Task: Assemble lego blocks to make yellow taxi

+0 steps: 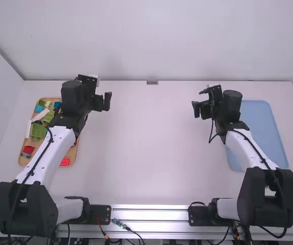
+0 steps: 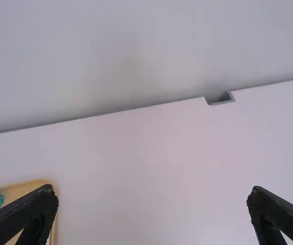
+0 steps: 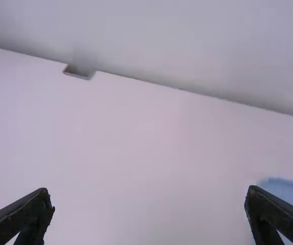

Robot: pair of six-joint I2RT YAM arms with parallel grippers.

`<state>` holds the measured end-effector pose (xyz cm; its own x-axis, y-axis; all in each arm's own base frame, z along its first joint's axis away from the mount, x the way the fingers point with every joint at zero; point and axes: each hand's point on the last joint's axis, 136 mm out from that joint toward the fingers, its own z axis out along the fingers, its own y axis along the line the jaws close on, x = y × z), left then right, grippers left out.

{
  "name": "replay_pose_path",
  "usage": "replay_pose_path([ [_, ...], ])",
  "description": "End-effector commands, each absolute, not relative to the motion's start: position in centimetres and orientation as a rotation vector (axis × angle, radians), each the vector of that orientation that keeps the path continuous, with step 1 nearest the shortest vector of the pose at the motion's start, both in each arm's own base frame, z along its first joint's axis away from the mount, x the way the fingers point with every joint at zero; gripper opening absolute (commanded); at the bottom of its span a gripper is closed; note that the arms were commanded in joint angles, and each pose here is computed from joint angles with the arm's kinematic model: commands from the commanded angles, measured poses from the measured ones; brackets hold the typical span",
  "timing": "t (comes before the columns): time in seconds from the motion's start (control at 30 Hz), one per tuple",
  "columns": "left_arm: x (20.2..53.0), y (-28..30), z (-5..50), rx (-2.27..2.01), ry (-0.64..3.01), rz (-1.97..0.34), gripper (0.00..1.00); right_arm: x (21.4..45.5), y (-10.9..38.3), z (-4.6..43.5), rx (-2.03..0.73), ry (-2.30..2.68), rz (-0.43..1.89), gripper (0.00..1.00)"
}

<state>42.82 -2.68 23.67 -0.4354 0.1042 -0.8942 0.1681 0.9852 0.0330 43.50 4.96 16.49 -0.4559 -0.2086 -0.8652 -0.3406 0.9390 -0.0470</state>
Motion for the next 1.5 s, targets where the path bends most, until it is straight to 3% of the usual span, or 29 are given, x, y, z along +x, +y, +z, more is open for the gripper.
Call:
replay_pose_path([
  [0.0, 42.7, -2.8, 25.6, 0.186, 1.984, -0.066, 0.99, 43.9, 6.8, 19.2, -0.428, 1.996, 0.153, 0.99],
  [0.2, 42.1, -1.3, 26.1, 0.1, 1.956, -0.037, 0.95, 42.8, 5.1, 18.4, -0.344, 2.05, 0.122, 0.95],
  [0.63, 37.5, 0.0, 24.2, 0.0, 1.96, 0.0, 0.76, 36.9, 0.3, 14.6, -0.009, 2.198, 0.018, 0.76],
  [1.47, 27.0, 0.0, 14.0, 0.0, 1.96, 0.0, 0.2, 25.1, 0.3, 5.8, -0.009, 2.198, 0.018, 0.19],
])
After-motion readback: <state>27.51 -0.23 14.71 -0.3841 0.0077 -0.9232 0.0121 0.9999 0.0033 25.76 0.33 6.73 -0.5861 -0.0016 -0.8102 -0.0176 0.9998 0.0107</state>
